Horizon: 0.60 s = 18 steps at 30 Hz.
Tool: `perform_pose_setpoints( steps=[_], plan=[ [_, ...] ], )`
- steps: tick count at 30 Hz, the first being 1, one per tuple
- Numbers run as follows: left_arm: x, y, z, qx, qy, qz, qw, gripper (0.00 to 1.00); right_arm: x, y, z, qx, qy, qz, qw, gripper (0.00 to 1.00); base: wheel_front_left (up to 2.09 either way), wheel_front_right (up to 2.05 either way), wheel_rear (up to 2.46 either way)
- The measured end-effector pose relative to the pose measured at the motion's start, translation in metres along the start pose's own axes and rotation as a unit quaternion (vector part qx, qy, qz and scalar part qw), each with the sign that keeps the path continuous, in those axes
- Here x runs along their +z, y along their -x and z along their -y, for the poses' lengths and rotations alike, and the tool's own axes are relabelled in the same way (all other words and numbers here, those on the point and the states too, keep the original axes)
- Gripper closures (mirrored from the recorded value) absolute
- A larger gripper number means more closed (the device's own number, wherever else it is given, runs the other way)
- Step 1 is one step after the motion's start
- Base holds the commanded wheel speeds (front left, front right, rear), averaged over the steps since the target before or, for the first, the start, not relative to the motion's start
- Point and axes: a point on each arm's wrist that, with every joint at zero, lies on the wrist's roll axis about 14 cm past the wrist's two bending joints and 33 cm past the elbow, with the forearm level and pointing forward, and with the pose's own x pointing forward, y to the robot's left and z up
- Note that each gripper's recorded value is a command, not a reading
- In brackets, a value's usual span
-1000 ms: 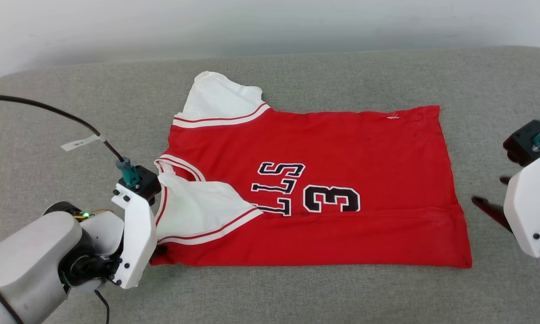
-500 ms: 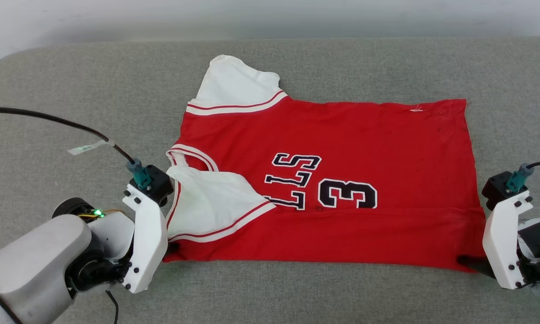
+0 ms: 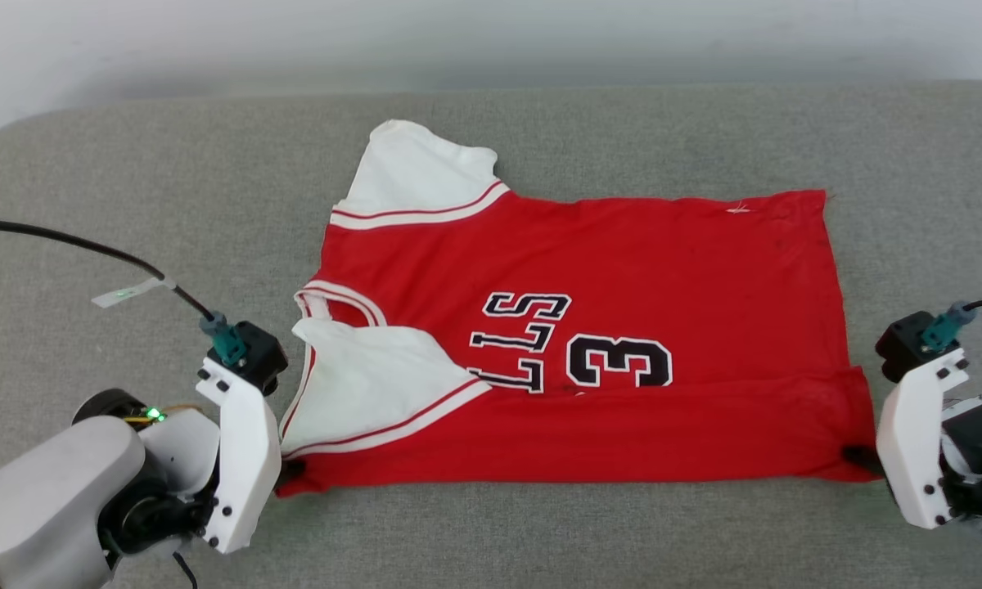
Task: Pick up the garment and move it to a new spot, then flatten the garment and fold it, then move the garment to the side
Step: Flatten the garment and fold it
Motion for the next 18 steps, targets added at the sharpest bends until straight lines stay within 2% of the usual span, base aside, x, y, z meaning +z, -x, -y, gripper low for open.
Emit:
perform_pose_setpoints(
  steps=[5,12,18],
  plan=[
    [-0.005,0.009,0.01,-0.006,0.004,0.009,1.0,1.0,0.004,0.024,0.006,-0.013,0.014,0.024,1.0,1.0,0.0,0.0,0.0],
    [-0.027,0.015,0.023,-0.014,0.014,0.0,1.0,1.0,-0.016,0.036,-0.006,0.005,0.022,0.018,1.0,1.0,0.0,0.0,0.0],
    [-0.046,0.011,0.033,-0.028,0.032,-0.014,0.999,1.0,-0.04,0.037,-0.008,0.015,0.004,0.001,1.0,1.0,0.0,0.0,0.0]
  ],
)
